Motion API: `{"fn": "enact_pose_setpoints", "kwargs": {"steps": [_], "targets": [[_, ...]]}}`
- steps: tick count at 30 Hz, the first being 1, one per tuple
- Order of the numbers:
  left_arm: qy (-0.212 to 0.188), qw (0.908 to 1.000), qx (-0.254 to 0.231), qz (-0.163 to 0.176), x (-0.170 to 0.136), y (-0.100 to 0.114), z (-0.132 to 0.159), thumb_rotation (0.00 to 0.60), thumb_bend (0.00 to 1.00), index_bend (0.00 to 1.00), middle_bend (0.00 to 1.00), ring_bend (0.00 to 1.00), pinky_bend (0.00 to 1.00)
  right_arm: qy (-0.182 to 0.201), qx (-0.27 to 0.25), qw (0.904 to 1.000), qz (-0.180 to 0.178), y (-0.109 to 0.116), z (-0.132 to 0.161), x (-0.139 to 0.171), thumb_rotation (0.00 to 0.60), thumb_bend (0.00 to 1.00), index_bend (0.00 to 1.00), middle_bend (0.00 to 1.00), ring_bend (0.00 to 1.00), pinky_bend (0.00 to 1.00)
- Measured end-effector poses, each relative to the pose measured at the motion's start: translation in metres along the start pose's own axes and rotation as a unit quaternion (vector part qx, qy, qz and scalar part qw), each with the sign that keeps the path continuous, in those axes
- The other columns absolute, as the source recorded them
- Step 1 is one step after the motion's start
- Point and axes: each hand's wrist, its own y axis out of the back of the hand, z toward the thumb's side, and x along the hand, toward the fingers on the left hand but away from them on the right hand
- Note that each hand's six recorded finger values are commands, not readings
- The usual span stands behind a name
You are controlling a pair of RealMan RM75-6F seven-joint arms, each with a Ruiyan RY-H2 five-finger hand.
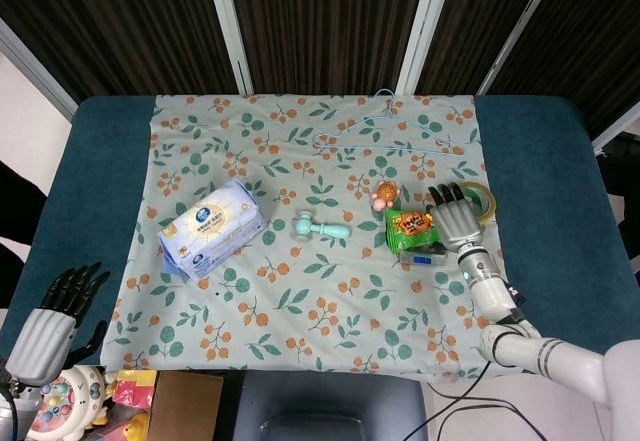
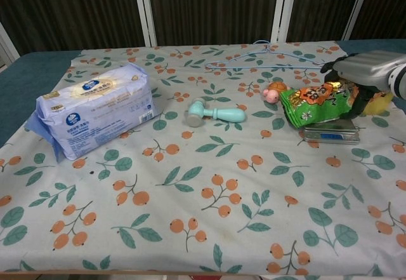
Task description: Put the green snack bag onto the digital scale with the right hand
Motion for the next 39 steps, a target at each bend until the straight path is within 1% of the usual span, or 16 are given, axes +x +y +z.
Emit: {"fn": "enact_pose_setpoints", "kwargs": {"steps": [1, 2, 6, 8, 9, 12, 15, 18, 21, 24, 27, 29, 31, 34, 37, 39], "targets": [[0.0, 1.0, 0.0, 0.0, 0.0, 0.0, 0.0, 0.6, 0.48, 0.0, 0.0, 0.01, 0.1, -0.002, 0.004, 1.0, 0.002, -0.003, -0.003, 0.001, 0.6, 0.33, 0.49, 0.15, 0.06, 0.15], [0.0, 1.0, 0.001, 0.0, 0.001, -0.001, 0.0, 0.6, 0.48, 0.0, 0.0, 0.01, 0.1, -0.003, 0.005, 1.0, 0.005, -0.004, -0.005, 0.001, 0.6, 0.33, 0.43, 0.14, 0.05, 0.15], [0.0, 1.0, 0.002, -0.003, 0.001, -0.002, 0.0, 0.6, 0.48, 0.0, 0.0, 0.01, 0.1, -0.003, 0.0, 0.9999, 0.012, -0.009, -0.006, 0.002, 0.6, 0.31, 0.14, 0.09, 0.02, 0.13], [0.0, 1.0, 0.002, -0.003, 0.002, -0.003, 0.0, 0.6, 0.48, 0.0, 0.0, 0.0, 0.1, -0.003, -0.003, 0.9999, 0.014, -0.009, -0.008, 0.004, 0.6, 0.28, 0.03, 0.04, 0.0, 0.11], [0.0, 1.0, 0.002, -0.003, 0.002, -0.003, 0.001, 0.6, 0.48, 0.0, 0.0, 0.01, 0.1, -0.004, -0.004, 0.9999, 0.015, -0.01, -0.009, 0.004, 0.6, 0.26, 0.0, 0.02, 0.0, 0.09], [0.0, 1.0, 0.002, -0.003, 0.002, -0.003, 0.001, 0.6, 0.48, 0.0, 0.0, 0.01, 0.1, -0.005, -0.008, 0.9998, 0.016, -0.008, -0.011, 0.008, 0.6, 0.23, 0.0, 0.01, 0.0, 0.08], [0.0, 1.0, 0.001, -0.002, 0.001, -0.001, 0.0, 0.6, 0.48, 0.0, 0.0, 0.01, 0.1, -0.006, -0.013, 0.9999, 0.007, -0.002, -0.015, 0.016, 0.6, 0.21, 0.0, 0.0, 0.0, 0.06], [0.0, 1.0, 0.0, 0.001, 0.0, 0.0, 0.0, 0.6, 0.48, 0.0, 0.0, 0.01, 0.1, -0.006, -0.025, 0.9996, -0.007, 0.005, -0.021, 0.028, 0.6, 0.21, 0.0, 0.0, 0.0, 0.03], [-0.001, 1.0, 0.0, 0.002, 0.0, 0.0, 0.001, 0.6, 0.48, 0.0, 0.0, 0.01, 0.1, -0.006, -0.046, 0.9983, -0.037, 0.015, -0.029, 0.049, 0.6, 0.21, 0.0, 0.0, 0.0, 0.0], [-0.001, 1.0, 0.003, 0.002, 0.0, -0.001, 0.001, 0.6, 0.48, 0.0, 0.0, 0.0, 0.1, -0.007, -0.063, 0.9945, -0.084, 0.025, -0.039, 0.078, 0.6, 0.21, 0.0, 0.0, 0.0, 0.0], [-0.002, 1.0, 0.006, 0.001, 0.001, -0.003, 0.002, 0.6, 0.48, 0.0, 0.0, 0.01, 0.1, -0.013, -0.078, 0.9874, -0.138, 0.027, -0.051, 0.12, 0.6, 0.21, 0.0, 0.0, 0.0, 0.0], [-0.002, 1.0, 0.009, 0.0, 0.001, -0.004, 0.003, 0.6, 0.48, 0.0, 0.0, 0.01, 0.1, -0.024, -0.092, 0.9812, -0.168, 0.022, -0.062, 0.158, 0.6, 0.2, 0.0, 0.0, 0.0, 0.0], [-0.003, 1.0, 0.009, -0.001, 0.001, -0.005, 0.004, 0.6, 0.48, 0.0, 0.0, 0.01, 0.1, -0.04, -0.105, 0.9761, -0.186, 0.011, -0.072, 0.2, 0.6, 0.2, 0.0, 0.0, 0.0, 0.0], [-0.007, 0.9999, 0.01, -0.001, 0.002, -0.006, 0.006, 0.6, 0.48, 0.0, 0.0, 0.01, 0.1, -0.044, -0.124, 0.9704, -0.203, 0.004, -0.074, 0.244, 0.6, 0.2, 0.0, 0.0, 0.0, 0.0], [-0.008, 0.9999, 0.008, -0.001, 0.002, -0.007, 0.006, 0.6, 0.48, 0.0, 0.0, 0.01, 0.1, -0.039, -0.148, 0.9634, -0.22, 0.007, -0.073, 0.265, 0.6, 0.2, 0.0, 0.0, 0.0, 0.0], [-0.008, 0.9999, 0.01, -0.001, 0.002, -0.007, 0.006, 0.6, 0.48, 0.0, 0.0, 0.0, 0.1, -0.043, -0.156, 0.962, -0.22, 0.006, -0.075, 0.269, 0.6, 0.2, 0.0, 0.0, 0.0, 0.0]]}}
